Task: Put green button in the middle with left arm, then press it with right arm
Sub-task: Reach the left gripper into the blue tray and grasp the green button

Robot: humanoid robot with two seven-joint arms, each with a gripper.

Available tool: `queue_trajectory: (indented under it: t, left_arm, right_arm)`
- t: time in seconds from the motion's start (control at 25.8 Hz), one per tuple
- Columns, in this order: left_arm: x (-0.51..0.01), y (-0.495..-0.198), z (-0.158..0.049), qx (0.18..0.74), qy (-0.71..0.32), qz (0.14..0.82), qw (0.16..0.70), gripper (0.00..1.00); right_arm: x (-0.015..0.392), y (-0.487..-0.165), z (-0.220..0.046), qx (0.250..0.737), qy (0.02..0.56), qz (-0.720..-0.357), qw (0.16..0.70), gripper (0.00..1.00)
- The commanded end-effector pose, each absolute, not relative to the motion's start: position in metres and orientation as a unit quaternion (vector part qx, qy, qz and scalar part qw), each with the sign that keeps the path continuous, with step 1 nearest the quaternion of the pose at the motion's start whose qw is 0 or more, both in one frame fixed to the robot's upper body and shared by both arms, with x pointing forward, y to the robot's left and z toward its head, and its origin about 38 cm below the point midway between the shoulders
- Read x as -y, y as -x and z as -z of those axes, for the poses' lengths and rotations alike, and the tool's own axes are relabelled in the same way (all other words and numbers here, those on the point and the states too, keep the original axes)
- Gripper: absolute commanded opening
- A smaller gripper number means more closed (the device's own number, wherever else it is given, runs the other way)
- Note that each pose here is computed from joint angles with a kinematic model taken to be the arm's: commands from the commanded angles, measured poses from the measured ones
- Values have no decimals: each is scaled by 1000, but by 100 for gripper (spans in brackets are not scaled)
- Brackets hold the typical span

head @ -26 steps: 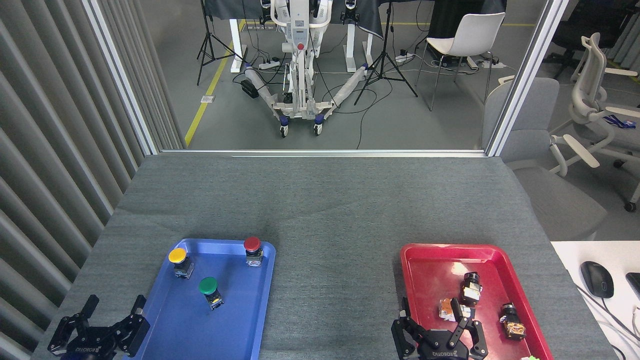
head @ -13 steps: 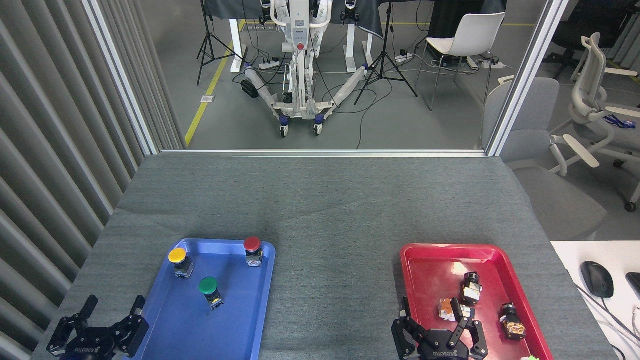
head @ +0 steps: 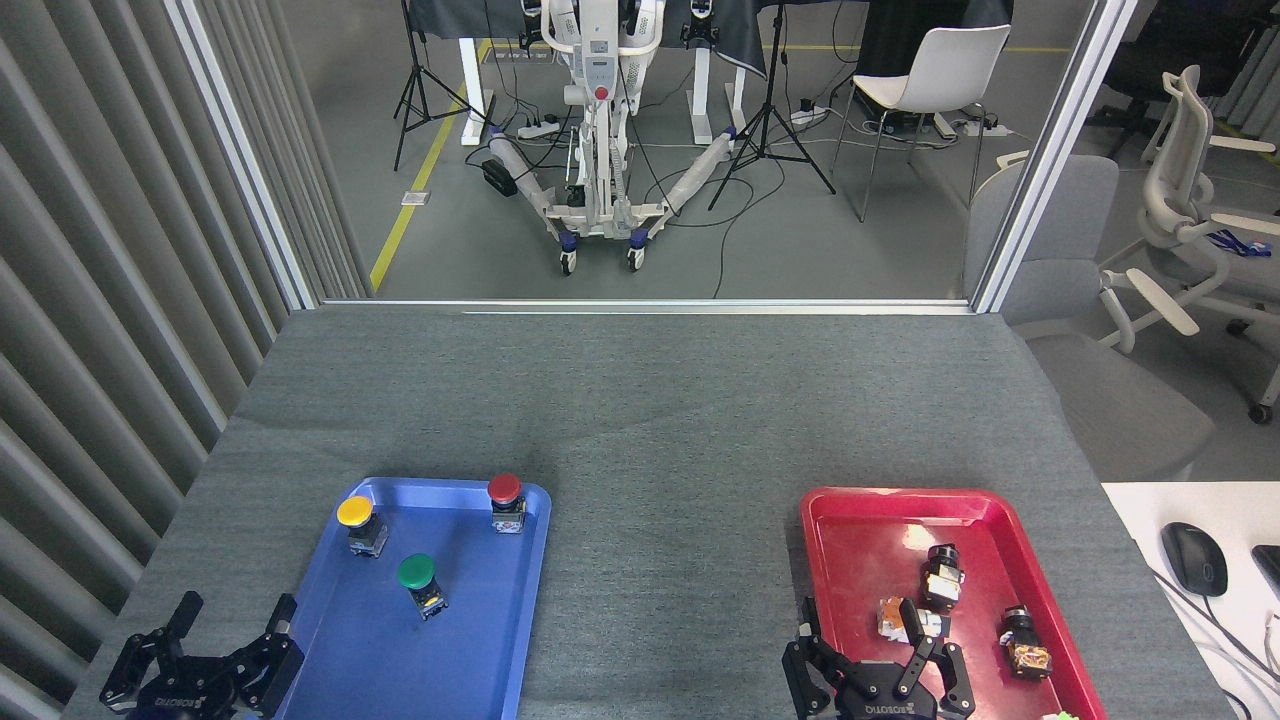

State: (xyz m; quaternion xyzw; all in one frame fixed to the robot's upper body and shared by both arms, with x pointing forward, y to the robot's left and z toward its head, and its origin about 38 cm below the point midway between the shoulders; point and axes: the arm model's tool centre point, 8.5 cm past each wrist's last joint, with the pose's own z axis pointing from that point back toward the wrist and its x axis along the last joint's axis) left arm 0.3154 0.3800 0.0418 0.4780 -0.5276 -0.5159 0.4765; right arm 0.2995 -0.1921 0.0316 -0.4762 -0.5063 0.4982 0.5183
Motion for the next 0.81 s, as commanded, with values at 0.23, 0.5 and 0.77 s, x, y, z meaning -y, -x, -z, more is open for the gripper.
queue_trajectory:
  t: [0.23,0.5,0.77]
  left_arm:
    - [-303,-325,-5,523,-423,600,433,99]
    - [-271,-361,12,527,-380,632,423,99]
    - [-276,-377,18,517,-379,631,437,99]
  right_arm:
    - [197,-299,-30,501,480,-499,520,100]
    - [197,-300,-31,496,487,-489,527,100]
    - [199,-312,-41,509,490,-498,503,100]
